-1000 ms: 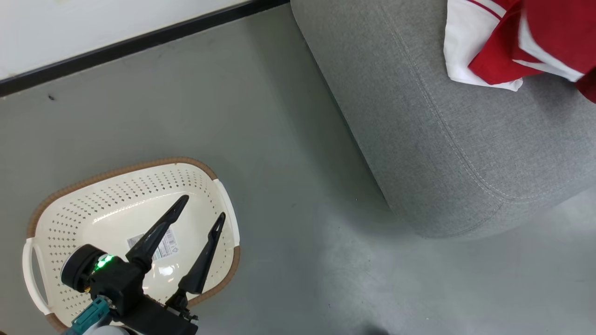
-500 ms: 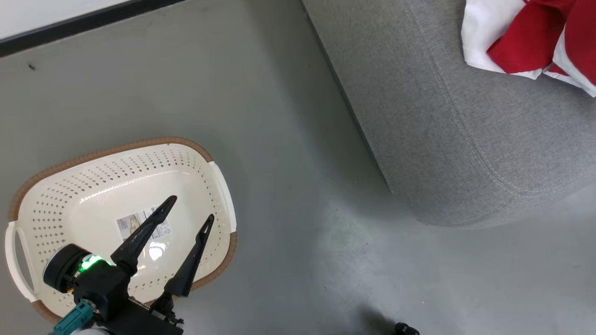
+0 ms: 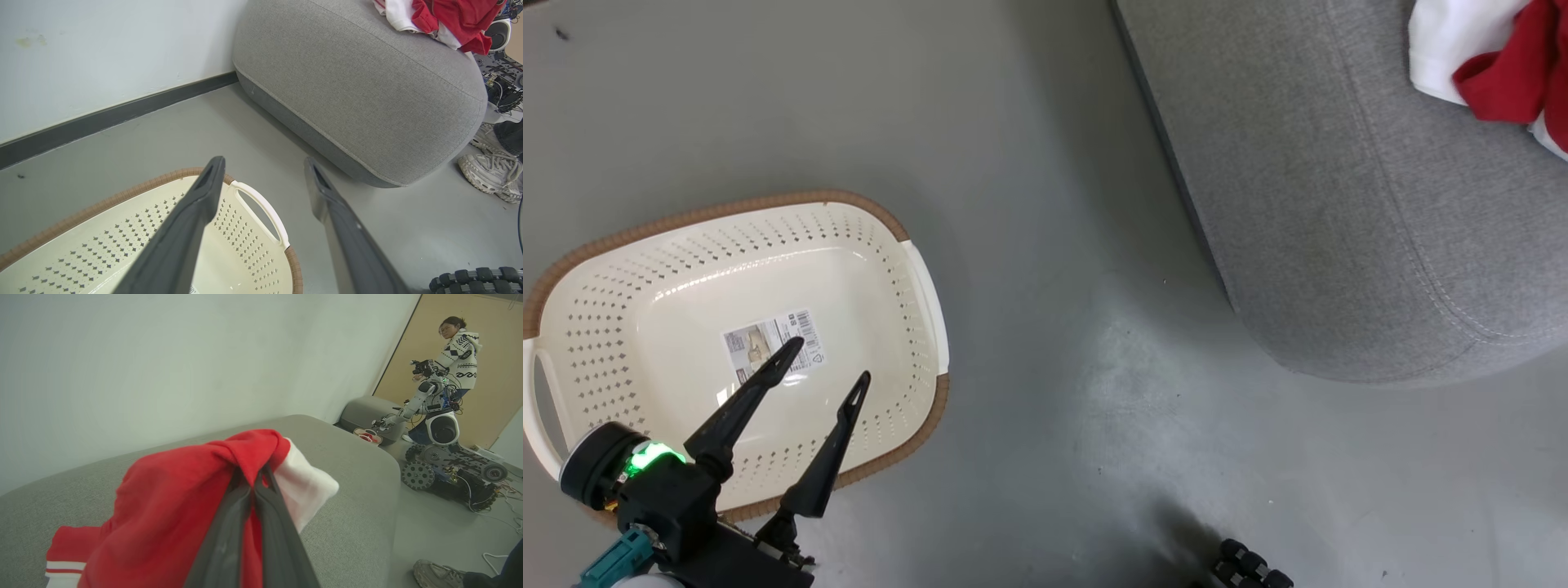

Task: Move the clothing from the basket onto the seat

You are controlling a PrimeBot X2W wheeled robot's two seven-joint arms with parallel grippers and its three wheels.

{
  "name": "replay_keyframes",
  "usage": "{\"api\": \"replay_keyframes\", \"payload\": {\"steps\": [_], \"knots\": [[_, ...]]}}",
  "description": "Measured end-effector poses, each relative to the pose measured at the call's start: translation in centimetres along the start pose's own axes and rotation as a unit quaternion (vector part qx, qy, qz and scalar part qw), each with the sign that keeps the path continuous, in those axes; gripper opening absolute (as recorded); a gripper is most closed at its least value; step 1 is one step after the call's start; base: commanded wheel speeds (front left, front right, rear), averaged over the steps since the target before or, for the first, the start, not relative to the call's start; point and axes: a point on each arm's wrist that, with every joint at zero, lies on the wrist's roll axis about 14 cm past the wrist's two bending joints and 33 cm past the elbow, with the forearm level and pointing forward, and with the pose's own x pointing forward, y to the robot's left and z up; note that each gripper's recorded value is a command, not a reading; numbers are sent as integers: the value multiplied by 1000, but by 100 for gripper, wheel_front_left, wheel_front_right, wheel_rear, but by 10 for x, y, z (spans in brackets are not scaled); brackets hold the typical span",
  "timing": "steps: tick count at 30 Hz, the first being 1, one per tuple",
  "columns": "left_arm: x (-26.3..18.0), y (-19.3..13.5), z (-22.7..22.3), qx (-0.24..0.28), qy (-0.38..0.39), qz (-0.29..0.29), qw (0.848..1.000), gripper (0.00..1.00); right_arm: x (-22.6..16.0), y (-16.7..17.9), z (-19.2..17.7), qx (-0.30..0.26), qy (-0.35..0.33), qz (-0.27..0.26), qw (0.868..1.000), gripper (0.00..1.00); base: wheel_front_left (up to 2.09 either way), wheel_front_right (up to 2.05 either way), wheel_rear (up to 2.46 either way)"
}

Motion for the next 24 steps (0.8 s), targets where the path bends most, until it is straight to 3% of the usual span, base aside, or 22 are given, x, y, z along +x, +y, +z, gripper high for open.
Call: {"api": "replay_keyframes", "payload": {"steps": [8,18,19,20,21,24], "knots": [[-5,3,-17,-16,18,3,1000,100,3,40,-37,31,47,7,998,0,0,0,0],[-12,15,-23,-25,26,21,999,100,4,48,-79,34,100,-11,994,0,0,0,0],[-13,16,-24,-25,26,23,999,100,5,50,-79,33,97,-8,995,20,0,0,0],[-13,16,-24,-24,28,24,999,100,5,52,-78,32,93,-5,995,90,0,0,0],[-14,16,-23,-23,27,25,999,100,5,55,-78,31,90,0,995,100,0,0,0],[-13,16,-19,-19,21,25,999,100,5,61,-74,28,79,12,996,100,0,0,0]]}}
